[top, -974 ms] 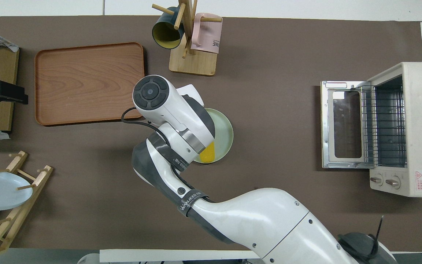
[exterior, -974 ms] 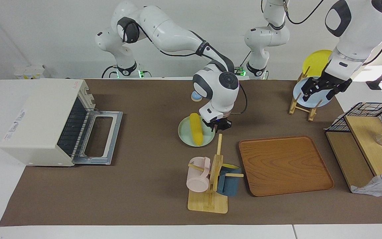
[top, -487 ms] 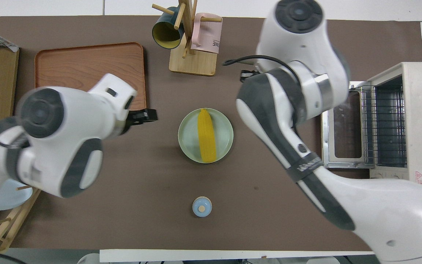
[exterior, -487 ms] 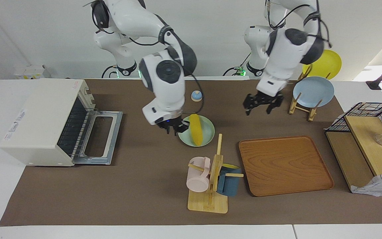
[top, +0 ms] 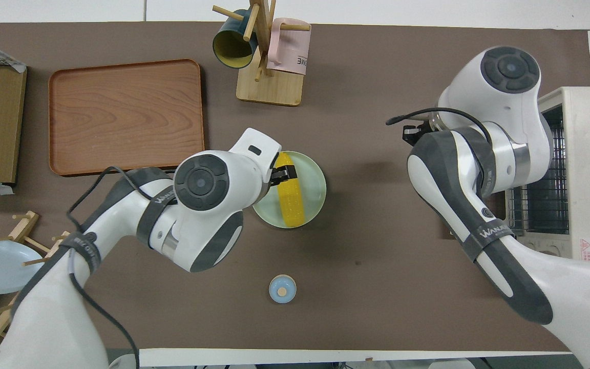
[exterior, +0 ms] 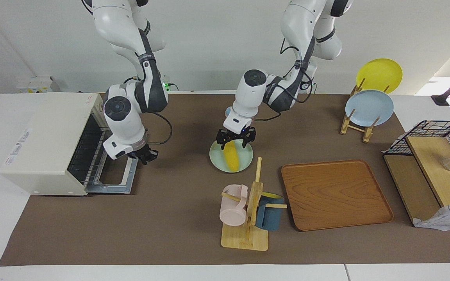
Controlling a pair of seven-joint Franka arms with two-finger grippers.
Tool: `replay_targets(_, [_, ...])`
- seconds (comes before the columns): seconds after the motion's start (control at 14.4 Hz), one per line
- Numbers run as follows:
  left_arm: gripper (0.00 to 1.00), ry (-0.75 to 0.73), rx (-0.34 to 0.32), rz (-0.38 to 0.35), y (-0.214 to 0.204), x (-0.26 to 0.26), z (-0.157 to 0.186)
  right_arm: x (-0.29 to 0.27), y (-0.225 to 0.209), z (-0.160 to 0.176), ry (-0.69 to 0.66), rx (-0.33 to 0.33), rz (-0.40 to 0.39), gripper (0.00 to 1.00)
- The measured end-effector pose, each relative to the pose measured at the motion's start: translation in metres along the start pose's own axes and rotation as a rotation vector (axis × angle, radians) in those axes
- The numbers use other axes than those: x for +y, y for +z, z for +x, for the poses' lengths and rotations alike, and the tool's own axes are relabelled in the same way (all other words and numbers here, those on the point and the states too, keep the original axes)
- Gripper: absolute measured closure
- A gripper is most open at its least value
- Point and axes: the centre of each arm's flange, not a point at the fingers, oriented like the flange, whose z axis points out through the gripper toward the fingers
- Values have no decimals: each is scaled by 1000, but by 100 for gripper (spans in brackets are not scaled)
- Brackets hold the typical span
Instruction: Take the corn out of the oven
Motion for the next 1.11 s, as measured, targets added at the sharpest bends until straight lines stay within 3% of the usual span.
replay_targets(0.14, [45, 4, -7, 9, 11, -1, 2, 4, 12, 4, -3, 1, -9, 99])
replay_targets(0.35, [45, 38, -33, 51, -11, -11, 33, 1, 17, 4, -13, -1, -13, 99])
replay_targets(0.49, [45, 58, -54, 82, -41, -44, 76, 0, 17, 4, -47, 9, -50, 99])
replay_targets(0.77, [45, 149, -59, 105, -75, -224, 187, -10, -10, 6, -159, -33, -137, 99])
replay_targets(0.9, [45, 167, -52, 132, -66, -305, 214, -1, -46, 10, -203, -69, -155, 99])
replay_targets(0.97, [45, 175, -45, 150, -59, -322, 220, 14, -68, 13, -216, -74, -162, 99])
replay_targets(1.11, [25, 186, -26, 163, -59, -326, 224, 51, -105, 13, -220, -78, -159, 99])
